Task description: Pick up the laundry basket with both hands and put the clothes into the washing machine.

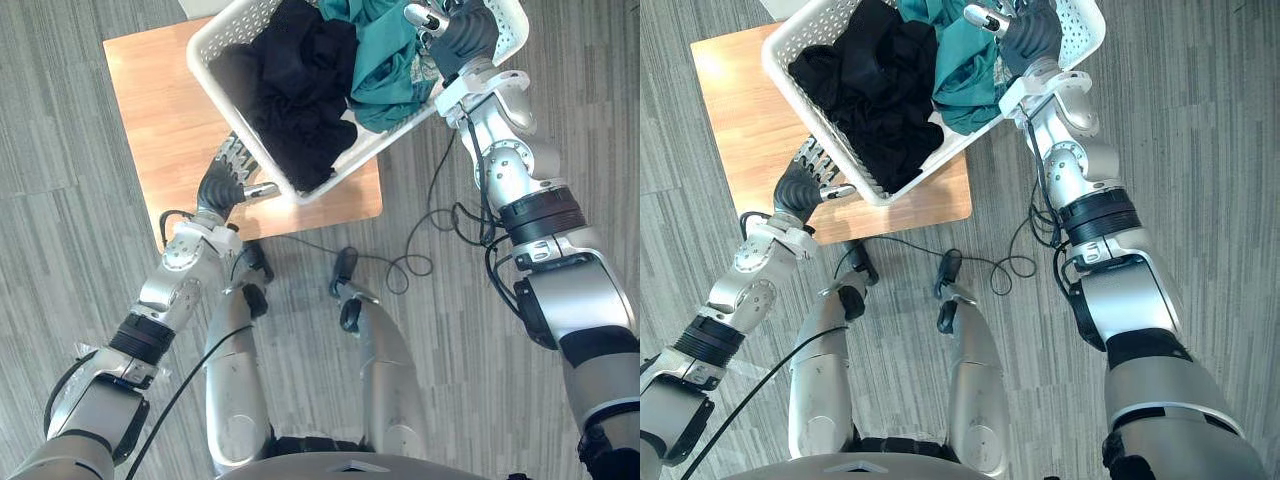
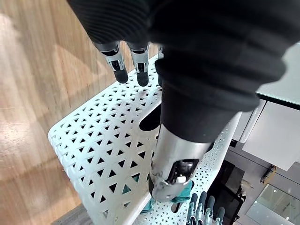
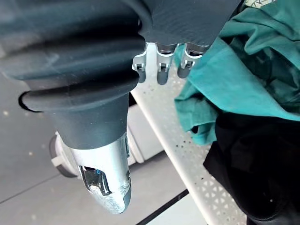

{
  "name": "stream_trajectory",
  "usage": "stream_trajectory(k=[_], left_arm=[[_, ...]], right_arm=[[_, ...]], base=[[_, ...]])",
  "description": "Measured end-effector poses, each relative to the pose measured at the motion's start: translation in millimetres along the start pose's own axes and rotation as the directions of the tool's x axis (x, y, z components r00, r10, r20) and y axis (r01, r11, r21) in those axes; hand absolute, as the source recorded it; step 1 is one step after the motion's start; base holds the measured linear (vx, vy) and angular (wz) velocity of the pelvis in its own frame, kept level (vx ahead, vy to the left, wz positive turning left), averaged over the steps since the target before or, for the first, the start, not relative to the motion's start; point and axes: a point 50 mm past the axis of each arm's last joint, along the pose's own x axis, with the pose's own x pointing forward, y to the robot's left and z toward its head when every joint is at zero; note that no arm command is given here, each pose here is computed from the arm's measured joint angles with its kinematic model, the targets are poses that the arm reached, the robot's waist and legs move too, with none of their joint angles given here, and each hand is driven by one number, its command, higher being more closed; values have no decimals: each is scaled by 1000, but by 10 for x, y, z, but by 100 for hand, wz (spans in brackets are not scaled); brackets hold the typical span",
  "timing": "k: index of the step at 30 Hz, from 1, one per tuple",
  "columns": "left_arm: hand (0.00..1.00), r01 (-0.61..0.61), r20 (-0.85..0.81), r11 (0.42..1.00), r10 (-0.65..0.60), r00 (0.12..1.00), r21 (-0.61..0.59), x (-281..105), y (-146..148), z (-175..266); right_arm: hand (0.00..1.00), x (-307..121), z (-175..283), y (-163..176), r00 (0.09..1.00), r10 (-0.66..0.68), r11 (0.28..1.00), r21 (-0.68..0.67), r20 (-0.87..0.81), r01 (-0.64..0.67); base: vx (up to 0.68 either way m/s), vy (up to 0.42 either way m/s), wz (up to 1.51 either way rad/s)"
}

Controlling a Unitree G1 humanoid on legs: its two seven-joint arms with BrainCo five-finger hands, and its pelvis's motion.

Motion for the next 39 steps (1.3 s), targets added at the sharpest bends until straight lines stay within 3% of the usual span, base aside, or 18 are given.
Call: stream_trajectory(k=[8,16,22,30,33,35,39], left_arm=[[0,1,-7,1000,-1,1000,-2,-25,16,-22],[0,-88,24,994,90,996,-61,-81,132,-9],[0,-104,41,989,109,993,-107,-99,109,-15],[0,-117,29,983,122,992,-143,-128,59,-85],[0,-119,27,981,124,992,-151,-146,50,-102],[0,-134,28,978,140,990,-163,-167,47,-132],[0,-121,31,979,127,991,-166,-183,24,-158]], right_arm=[[0,-32,189,-169,999,-40,972,-233,7,41],[0,-2,886,-161,952,-89,969,-196,292,150],[0,-29,1088,-196,921,-136,949,-218,366,227],[0,193,1036,-364,944,-239,803,-500,226,323],[0,265,926,-453,952,-288,740,-607,105,291],[0,265,884,-564,938,-343,652,-708,43,271],[0,184,781,-774,897,-436,544,-815,-72,199]], base=[[20,2,0],[39,-8,-1],[15,-5,0],[23,-7,4],[63,-12,1],[86,-22,2],[57,-18,2]])
